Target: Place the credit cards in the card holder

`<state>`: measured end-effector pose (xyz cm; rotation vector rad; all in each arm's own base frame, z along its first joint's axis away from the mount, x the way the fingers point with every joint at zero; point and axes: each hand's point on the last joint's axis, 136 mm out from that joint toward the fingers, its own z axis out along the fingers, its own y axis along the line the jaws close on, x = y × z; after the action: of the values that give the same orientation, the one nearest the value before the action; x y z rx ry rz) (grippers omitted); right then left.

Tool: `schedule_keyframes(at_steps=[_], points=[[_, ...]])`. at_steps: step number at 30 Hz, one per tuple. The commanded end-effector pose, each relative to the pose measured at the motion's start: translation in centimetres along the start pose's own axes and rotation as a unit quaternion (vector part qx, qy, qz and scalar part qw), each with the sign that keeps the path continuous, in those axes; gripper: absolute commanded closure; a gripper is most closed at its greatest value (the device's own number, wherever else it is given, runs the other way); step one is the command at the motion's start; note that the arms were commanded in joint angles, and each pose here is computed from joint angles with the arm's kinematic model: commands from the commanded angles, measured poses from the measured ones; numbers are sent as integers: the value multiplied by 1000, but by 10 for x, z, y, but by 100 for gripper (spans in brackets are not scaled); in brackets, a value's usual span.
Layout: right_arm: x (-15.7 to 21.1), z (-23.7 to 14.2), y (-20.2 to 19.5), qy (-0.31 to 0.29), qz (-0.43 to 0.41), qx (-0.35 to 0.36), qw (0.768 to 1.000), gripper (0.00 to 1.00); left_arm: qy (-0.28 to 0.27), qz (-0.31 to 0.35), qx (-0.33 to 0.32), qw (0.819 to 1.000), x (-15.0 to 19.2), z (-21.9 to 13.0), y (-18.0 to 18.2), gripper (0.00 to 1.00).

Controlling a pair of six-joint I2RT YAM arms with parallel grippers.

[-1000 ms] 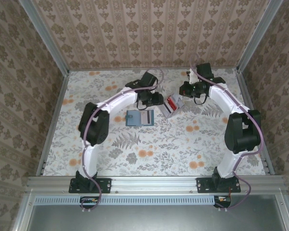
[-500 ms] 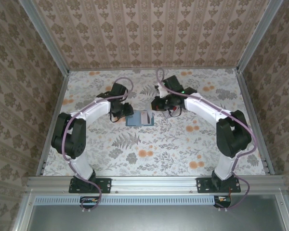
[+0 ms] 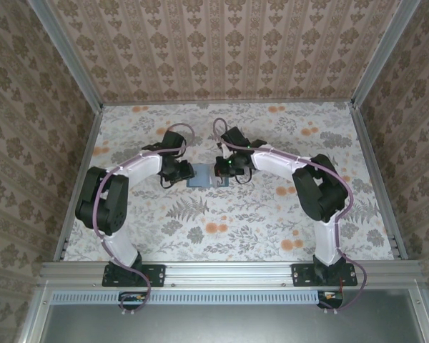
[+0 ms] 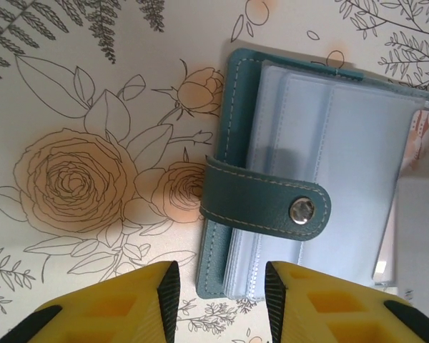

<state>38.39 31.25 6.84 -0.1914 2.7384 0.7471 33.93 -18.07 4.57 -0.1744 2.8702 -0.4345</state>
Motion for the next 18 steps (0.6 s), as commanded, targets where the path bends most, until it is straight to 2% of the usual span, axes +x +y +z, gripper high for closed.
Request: schedule_keyframes(at_steps=[1,10,18], points=[[-14,4,6,-12,7,-17,1000,94,13,4,-3,1000,2,10,6,61],[-14,13,19,1,11,-55,998,94,26,-7,6,1000,3,29,5,62],[-8,29,14,19,15,-46,999,94,37,-8,12,999,8,36,2,64]])
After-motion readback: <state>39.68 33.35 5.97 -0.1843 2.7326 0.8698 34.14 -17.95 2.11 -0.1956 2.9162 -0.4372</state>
